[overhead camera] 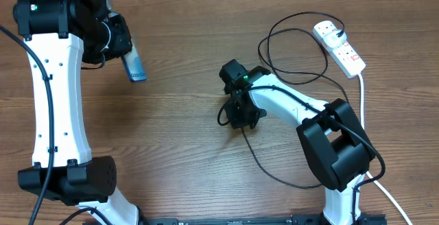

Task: Plug charger to phone and switch on socket
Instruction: 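Lift the connector with the right gripper while the left gripper raises the phone, then align the upright connector under the phone's bottom port with the right gripper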

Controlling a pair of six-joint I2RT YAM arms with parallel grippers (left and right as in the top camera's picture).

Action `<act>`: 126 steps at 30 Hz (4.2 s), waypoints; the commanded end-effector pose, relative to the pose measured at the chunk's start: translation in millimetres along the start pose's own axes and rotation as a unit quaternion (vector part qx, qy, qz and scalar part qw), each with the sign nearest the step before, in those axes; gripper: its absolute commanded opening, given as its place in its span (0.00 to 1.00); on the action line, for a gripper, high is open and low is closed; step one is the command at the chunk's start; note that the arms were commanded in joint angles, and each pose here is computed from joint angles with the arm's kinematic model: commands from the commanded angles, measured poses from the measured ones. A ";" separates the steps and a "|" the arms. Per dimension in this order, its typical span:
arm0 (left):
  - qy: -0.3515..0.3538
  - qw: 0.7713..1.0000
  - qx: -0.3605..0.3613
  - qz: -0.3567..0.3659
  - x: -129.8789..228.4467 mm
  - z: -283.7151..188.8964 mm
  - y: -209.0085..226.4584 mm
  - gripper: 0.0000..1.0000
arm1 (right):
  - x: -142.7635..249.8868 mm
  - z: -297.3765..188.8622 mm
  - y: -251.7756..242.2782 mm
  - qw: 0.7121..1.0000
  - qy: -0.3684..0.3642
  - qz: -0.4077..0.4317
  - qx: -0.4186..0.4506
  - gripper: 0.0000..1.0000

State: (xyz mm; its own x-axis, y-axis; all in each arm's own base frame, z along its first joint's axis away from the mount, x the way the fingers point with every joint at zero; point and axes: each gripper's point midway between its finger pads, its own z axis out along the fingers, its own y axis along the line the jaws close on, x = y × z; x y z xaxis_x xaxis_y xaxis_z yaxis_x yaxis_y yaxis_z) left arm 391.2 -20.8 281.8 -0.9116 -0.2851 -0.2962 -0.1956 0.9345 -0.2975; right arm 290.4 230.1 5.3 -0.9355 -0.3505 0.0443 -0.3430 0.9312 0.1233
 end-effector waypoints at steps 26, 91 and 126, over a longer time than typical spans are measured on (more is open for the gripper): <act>-0.045 0.773 0.603 0.189 15.5 -143.9 -139.9 0.04 | 47.8 -314.6 140.2 0.846 -0.295 -0.198 -0.398 0.04; -0.005 0.786 0.588 0.190 34.5 -130.3 -157.6 0.04 | 19.5 -344.2 140.2 0.814 -0.337 -0.171 -0.441 0.04; 0.002 0.784 0.590 0.192 38.2 -130.0 -161.5 0.04 | 15.2 -342.8 143.2 0.810 -0.335 -0.176 -0.448 0.04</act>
State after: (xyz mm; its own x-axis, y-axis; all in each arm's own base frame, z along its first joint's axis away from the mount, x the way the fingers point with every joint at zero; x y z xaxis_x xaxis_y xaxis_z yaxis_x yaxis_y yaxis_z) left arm 350.2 -150.7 421.6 -0.8517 -0.0348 -0.5229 0.5137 0.1419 -0.8462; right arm 252.8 320.5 360.9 -0.7347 -0.1696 -0.6568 -0.6773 0.2382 0.6961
